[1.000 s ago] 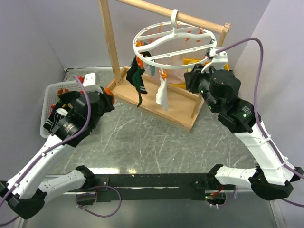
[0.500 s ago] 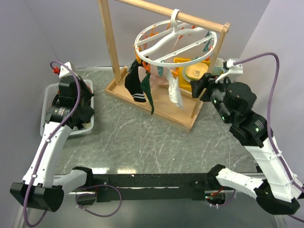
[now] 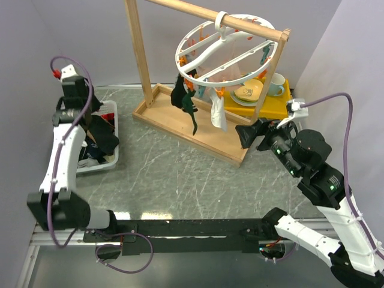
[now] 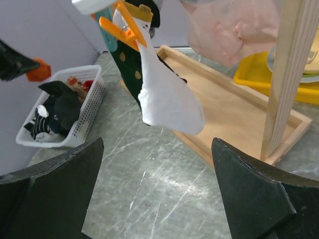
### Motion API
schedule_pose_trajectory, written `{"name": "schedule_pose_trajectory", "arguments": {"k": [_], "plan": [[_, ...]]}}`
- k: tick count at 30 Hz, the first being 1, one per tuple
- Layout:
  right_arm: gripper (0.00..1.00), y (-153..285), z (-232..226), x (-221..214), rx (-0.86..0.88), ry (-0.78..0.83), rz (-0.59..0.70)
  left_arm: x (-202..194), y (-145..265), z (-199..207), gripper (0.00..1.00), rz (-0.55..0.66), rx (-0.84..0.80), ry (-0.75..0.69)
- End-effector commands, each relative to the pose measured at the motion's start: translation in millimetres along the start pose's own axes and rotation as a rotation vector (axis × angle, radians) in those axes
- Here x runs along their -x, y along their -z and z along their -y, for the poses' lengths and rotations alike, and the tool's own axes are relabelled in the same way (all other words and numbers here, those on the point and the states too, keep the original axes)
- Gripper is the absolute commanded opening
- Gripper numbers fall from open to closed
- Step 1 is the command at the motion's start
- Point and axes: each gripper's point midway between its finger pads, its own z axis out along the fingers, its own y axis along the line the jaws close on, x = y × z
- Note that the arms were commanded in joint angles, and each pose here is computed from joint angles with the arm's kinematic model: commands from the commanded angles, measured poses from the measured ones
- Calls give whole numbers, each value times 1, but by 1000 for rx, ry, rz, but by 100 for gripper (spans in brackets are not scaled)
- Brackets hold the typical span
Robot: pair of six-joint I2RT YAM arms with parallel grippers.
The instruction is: Remove the socks clipped to the hanger
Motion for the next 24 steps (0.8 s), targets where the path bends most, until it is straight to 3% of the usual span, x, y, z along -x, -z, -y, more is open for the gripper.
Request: {"name": "schedule_pose_trajectory", "arguments": {"k": [1,6,10,12,13,14,16,17,18,19,22,24], "plan": [[97,11,-6,14,44,-43,66,47,-26,0,1,38,-64,56],[97,14,-2,11,28,-39,59,27,-58,-17,1,-47,-51,99],[97,17,2,8,16,-41,62,-35,-94,-47,1,-143,11,116],[97,16,2,5,18,-39,55,-69,-114,-58,25,-245,21,131],[97,16,2,4,20,-40,51,-58,-117,-49,40,-262,-33,146],[97,16,2,3,19,-39,45,-68,-114,-53,60,-334,-11,140],[97,16,0,2,25,-41,40,-46,-111,-43,69,-286,-14,123],[97,15,0,0,30,-37,35,-31,-106,-41,80,-229,-13,116],[97,15,-1,-2,33,-39,30,-11,-91,-37,84,-159,-22,108],[97,14,-1,-3,37,-39,22,-9,-87,-38,86,-132,-14,101],[97,13,-2,-7,39,-37,8,14,-62,-31,80,-68,-34,75],[97,13,-2,-8,46,-33,4,25,-45,-34,66,-36,-19,63]]}}
